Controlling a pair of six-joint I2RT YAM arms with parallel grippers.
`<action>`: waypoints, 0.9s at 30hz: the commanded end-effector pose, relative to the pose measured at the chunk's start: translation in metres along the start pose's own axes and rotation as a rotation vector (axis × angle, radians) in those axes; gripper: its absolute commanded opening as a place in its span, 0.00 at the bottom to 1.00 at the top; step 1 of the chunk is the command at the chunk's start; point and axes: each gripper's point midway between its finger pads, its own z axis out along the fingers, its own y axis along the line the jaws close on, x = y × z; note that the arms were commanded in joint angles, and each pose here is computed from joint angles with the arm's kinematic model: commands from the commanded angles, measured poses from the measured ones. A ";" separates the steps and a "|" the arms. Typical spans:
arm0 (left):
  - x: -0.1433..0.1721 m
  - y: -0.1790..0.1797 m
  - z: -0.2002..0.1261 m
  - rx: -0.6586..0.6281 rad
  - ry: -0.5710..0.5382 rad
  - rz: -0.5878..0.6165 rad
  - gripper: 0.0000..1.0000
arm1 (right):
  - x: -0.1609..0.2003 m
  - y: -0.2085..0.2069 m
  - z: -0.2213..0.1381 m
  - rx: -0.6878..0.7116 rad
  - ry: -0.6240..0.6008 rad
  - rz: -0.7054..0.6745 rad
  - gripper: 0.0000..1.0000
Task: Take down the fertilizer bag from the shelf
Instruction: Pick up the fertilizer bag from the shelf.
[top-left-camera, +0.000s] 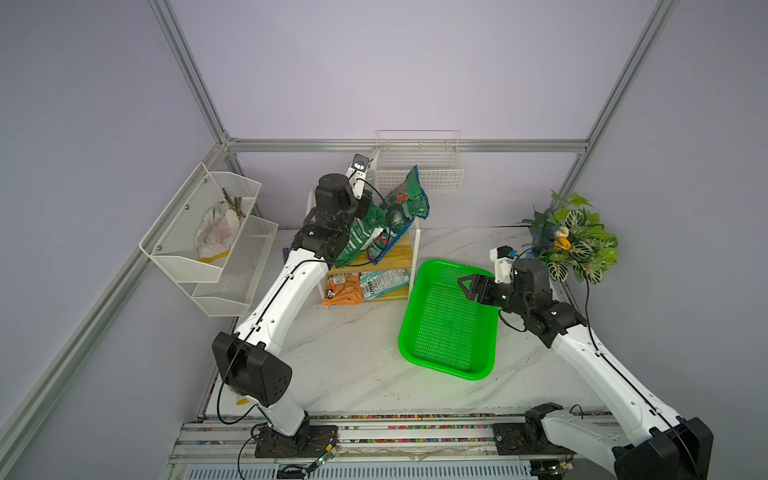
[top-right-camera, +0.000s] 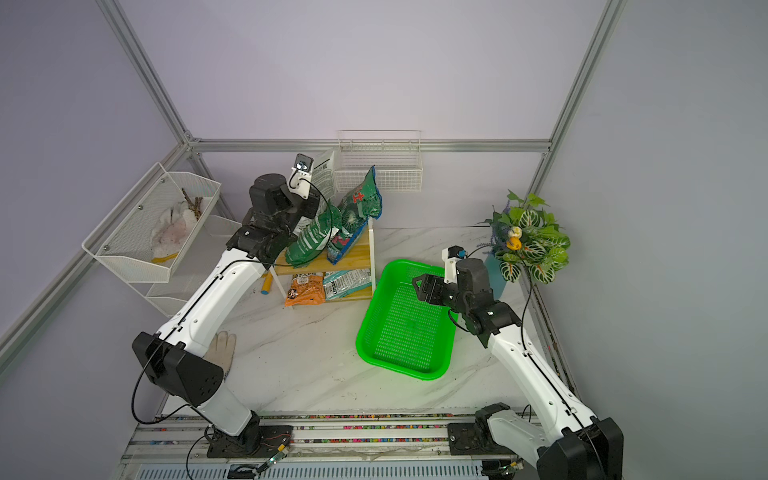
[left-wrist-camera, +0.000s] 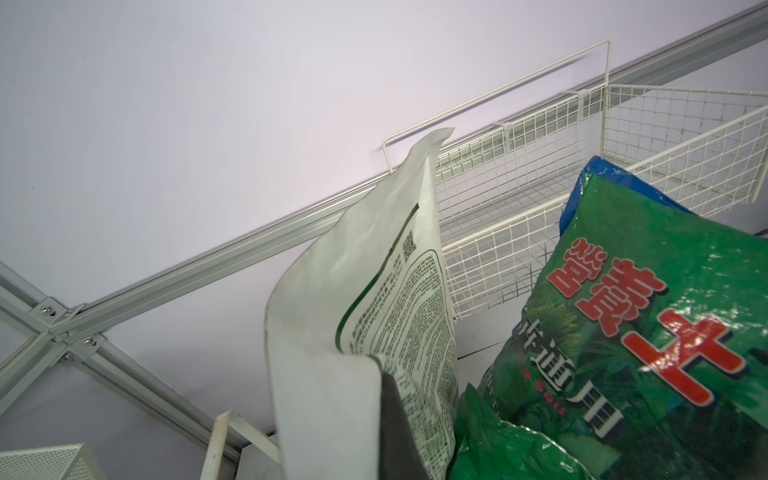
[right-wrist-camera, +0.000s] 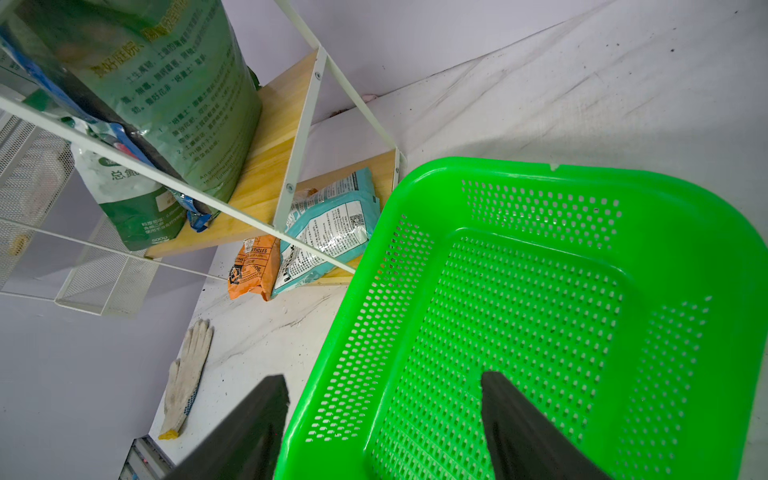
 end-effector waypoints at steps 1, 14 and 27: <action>-0.221 0.104 -0.133 -0.205 -0.672 -0.137 0.00 | -0.004 0.011 -0.002 -0.027 0.009 -0.011 0.78; -0.232 0.130 -0.141 -0.387 -0.695 -0.076 0.00 | -0.008 0.017 -0.008 -0.023 0.011 -0.030 0.77; -0.247 0.156 -0.208 -0.368 -0.776 -0.175 0.00 | -0.011 0.025 -0.007 -0.046 0.016 -0.045 0.77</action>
